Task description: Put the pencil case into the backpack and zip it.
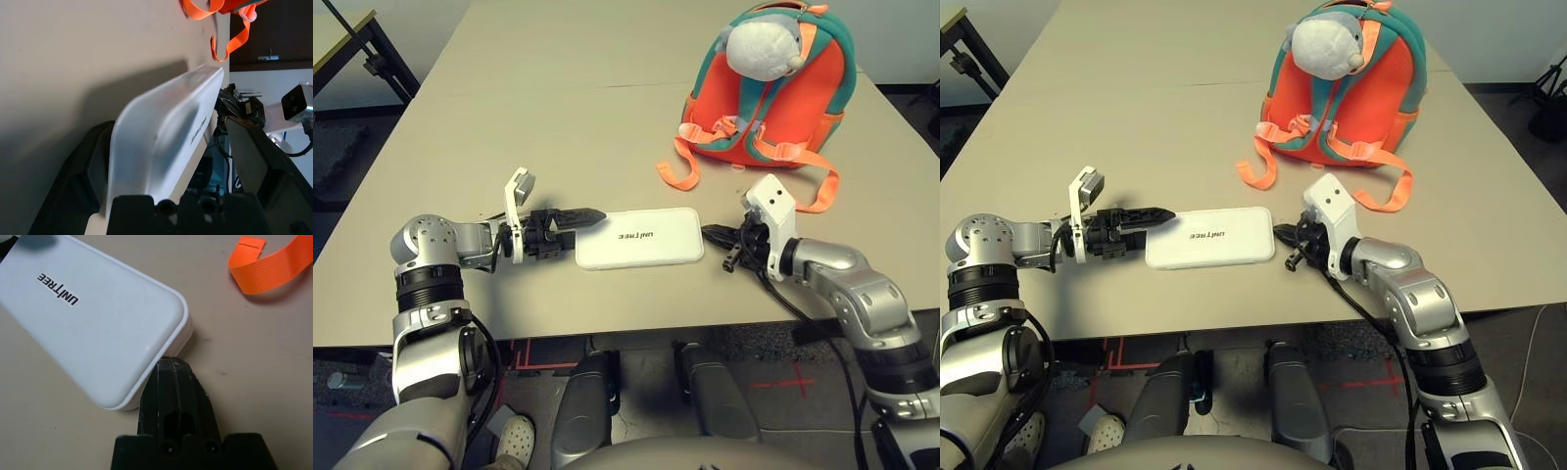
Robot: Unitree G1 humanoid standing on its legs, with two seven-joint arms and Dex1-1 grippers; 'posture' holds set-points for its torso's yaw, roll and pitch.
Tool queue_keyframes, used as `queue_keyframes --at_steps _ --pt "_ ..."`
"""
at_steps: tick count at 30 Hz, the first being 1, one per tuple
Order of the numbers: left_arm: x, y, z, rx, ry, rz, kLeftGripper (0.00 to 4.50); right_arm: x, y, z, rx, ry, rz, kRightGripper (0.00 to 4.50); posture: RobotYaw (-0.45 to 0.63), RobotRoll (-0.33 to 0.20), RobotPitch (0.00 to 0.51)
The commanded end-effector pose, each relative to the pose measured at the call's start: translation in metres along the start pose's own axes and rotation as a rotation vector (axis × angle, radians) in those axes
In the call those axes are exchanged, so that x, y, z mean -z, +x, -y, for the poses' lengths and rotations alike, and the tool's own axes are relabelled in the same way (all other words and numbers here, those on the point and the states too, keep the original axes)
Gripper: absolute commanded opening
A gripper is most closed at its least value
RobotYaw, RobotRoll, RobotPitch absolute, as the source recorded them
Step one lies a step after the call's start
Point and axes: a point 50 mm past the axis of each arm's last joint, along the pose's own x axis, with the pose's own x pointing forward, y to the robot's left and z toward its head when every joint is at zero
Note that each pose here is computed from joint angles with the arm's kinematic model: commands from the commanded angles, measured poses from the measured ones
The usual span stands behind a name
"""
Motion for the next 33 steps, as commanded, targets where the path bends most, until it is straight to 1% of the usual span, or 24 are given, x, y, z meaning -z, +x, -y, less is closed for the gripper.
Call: queue_keyframes --at_steps 1,8,9,11,16,18,19,23,33 --pt "0.008 0.001 -0.009 -0.046 -0.024 -0.023 4.5 -0.005 0.006 -0.013 -0.055 -0.007 0.015 0.03 -0.16 0.0 0.18" --pt "0.009 0.0 -0.006 -0.023 -0.003 -0.027 4.5 -0.003 0.007 -0.011 -0.042 -0.007 0.008 0.03 -0.16 0.0 0.181" --pt "0.009 0.0 -0.005 -0.021 0.001 -0.025 4.33 -0.003 0.006 -0.01 -0.034 -0.009 0.006 0.01 -0.16 0.0 0.181" --pt "0.009 -0.001 -0.005 -0.017 0.006 -0.018 3.91 -0.002 0.006 -0.007 -0.021 -0.012 0.002 0.0 -0.16 0.0 0.182" --pt "0.007 -0.002 -0.002 -0.011 0.027 -0.012 2.04 -0.001 0.005 -0.005 -0.01 -0.012 -0.002 0.0 -0.16 0.0 0.185" --pt "0.006 -0.002 -0.001 -0.004 0.035 -0.006 1.45 0.0 0.006 -0.005 -0.008 -0.011 -0.003 0.0 -0.16 0.0 0.185" --pt "0.005 -0.003 0.0 0.001 0.04 -0.001 1.28 0.001 0.006 -0.005 -0.007 -0.01 -0.004 0.0 -0.16 0.0 0.185" --pt "-0.002 -0.004 0.007 0.031 0.069 0.047 1.27 0.002 0.007 -0.005 -0.004 -0.008 -0.006 0.0 -0.16 0.0 0.188" --pt "-0.036 -0.01 0.034 0.126 0.168 0.295 1.27 0.007 0.007 -0.002 0.007 -0.013 -0.021 0.0 -0.16 0.0 0.189"
